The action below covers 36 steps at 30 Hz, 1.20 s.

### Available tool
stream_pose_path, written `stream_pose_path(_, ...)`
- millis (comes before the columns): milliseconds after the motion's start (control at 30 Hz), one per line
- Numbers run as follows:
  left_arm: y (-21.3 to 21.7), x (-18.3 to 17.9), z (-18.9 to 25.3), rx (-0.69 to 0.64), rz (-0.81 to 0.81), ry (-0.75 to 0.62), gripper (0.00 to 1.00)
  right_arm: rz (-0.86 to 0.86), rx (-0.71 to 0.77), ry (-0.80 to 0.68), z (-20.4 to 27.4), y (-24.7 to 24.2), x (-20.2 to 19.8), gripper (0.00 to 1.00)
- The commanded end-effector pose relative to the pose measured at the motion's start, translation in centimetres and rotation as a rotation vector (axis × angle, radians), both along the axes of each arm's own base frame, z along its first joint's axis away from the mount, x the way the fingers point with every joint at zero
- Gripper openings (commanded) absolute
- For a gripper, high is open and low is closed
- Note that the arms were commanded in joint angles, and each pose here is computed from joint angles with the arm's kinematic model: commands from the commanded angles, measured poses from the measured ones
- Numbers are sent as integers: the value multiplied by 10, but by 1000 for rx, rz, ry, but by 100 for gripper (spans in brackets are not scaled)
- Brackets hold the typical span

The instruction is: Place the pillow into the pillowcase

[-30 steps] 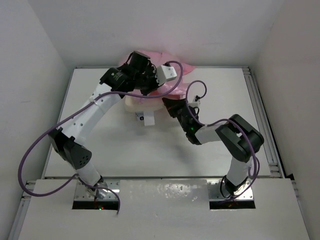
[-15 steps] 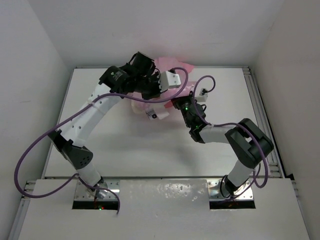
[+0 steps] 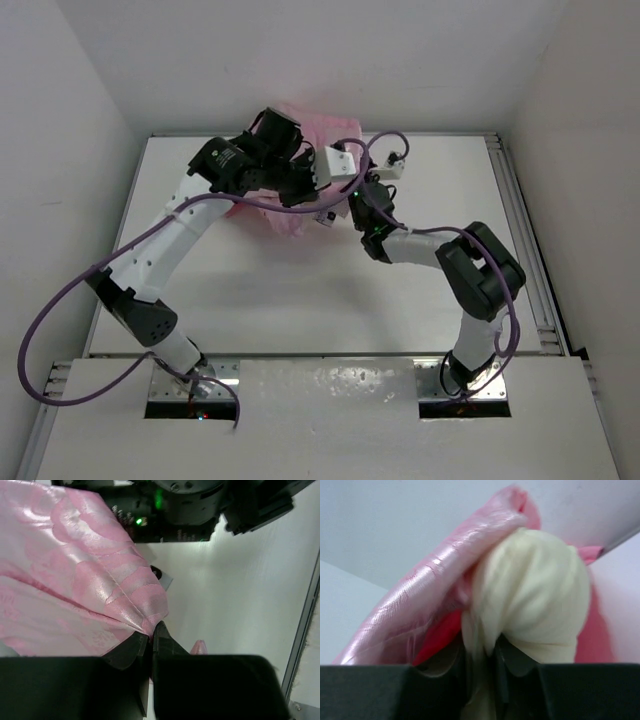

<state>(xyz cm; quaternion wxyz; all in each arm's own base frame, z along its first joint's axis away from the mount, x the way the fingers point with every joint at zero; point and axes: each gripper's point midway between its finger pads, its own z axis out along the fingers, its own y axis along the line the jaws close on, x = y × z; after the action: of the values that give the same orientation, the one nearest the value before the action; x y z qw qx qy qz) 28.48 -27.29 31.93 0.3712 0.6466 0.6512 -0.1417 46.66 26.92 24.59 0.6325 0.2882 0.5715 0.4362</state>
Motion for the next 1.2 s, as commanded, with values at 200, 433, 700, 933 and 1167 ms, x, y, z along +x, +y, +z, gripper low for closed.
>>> stream_pose_path(200, 44, 51, 10, -190, 293, -8, 0, 205, -303, 164, -64, -33, -41, 95)
stream_pose_path(433, 54, 84, 56, -289, 364, -84, 0, 485, -747, 280, -85, -66, -95, 99)
stream_pose_path(700, 45, 76, 43, -238, 288, -60, 0, 644, -884, 38, -50, -44, -112, 99)
stream_pose_path(933, 39, 59, 22, -198, 248, -16, 0, 502, -990, 12, -64, -17, -79, 99)
stream_pose_path(1167, 33, 35, -6, -147, 179, 50, 1, 447, -862, 99, -86, 11, -39, 78)
